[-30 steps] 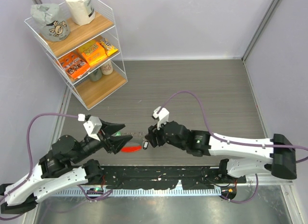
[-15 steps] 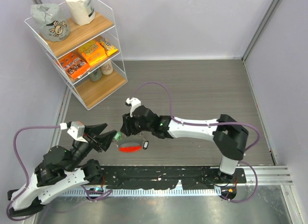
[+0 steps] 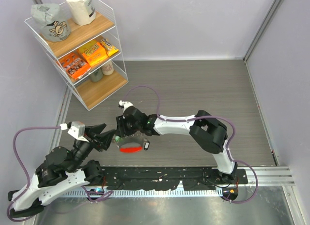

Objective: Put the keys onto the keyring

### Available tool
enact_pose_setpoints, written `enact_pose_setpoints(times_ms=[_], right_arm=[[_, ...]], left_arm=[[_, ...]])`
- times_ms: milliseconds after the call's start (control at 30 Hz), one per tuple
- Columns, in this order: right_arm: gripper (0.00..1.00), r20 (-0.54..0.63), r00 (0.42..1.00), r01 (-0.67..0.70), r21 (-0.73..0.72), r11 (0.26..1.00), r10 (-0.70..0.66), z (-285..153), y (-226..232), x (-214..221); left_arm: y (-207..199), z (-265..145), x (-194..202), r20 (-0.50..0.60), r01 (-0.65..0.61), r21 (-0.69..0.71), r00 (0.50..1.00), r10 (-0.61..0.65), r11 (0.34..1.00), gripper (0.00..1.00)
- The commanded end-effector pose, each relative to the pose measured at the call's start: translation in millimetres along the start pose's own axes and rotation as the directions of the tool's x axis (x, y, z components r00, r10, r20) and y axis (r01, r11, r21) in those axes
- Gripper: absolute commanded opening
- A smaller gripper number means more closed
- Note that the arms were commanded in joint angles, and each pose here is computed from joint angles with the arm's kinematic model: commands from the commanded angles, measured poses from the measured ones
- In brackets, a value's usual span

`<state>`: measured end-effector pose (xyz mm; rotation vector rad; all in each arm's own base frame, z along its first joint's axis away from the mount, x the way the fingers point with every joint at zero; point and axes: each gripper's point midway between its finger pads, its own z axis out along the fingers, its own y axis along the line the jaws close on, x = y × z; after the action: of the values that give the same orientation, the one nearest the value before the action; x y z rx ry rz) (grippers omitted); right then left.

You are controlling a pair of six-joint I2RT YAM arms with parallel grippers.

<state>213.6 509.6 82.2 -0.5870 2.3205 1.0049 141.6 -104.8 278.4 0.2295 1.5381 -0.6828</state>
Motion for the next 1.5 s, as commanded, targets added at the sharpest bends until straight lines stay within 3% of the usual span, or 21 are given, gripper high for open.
enact_pose_setpoints(times_ms=[0,167,433,700,900,1467], right_arm=[[0.48,0.022,0.999,-0.035,-0.032,0.999,0.035,9.4,9.9,-17.1],[0.47,0.012,0.999,-0.052,-0.038,0.998,0.052,20.5,7.9,-11.9],[0.36,-0.004,0.997,-0.082,-0.070,0.994,0.082,28.3,8.9,-1.8],[0.06,0.025,0.998,-0.054,-0.107,0.993,0.057,23.9,15.5,-4.9],[0.06,0.101,0.995,0.007,-0.136,0.991,0.007,2.3,27.2,-17.7],[0.06,0.395,0.918,0.143,-0.237,0.961,-0.039,-129.2,59.3,-64.8]], left_arm=[[1.3,-10.5,-16.2,0.084,0.068,0.026,0.994,-0.070,0.997,0.60],[0.6,-12.7,-16.1,0.092,0.079,0.039,0.992,-0.082,0.996,0.60],[-0.7,-13.4,-15.5,0.097,0.085,0.051,0.991,-0.090,0.995,0.60],[-3.5,-11.2,-14.6,0.088,0.081,0.057,0.992,-0.086,0.995,0.60],[-3.9,-10.3,-14.8,0.083,0.074,0.055,0.993,-0.078,0.996,0.60],[-26.5,-4.2,-19.1,0.069,0.036,0.151,0.996,-0.047,0.988,0.61]])
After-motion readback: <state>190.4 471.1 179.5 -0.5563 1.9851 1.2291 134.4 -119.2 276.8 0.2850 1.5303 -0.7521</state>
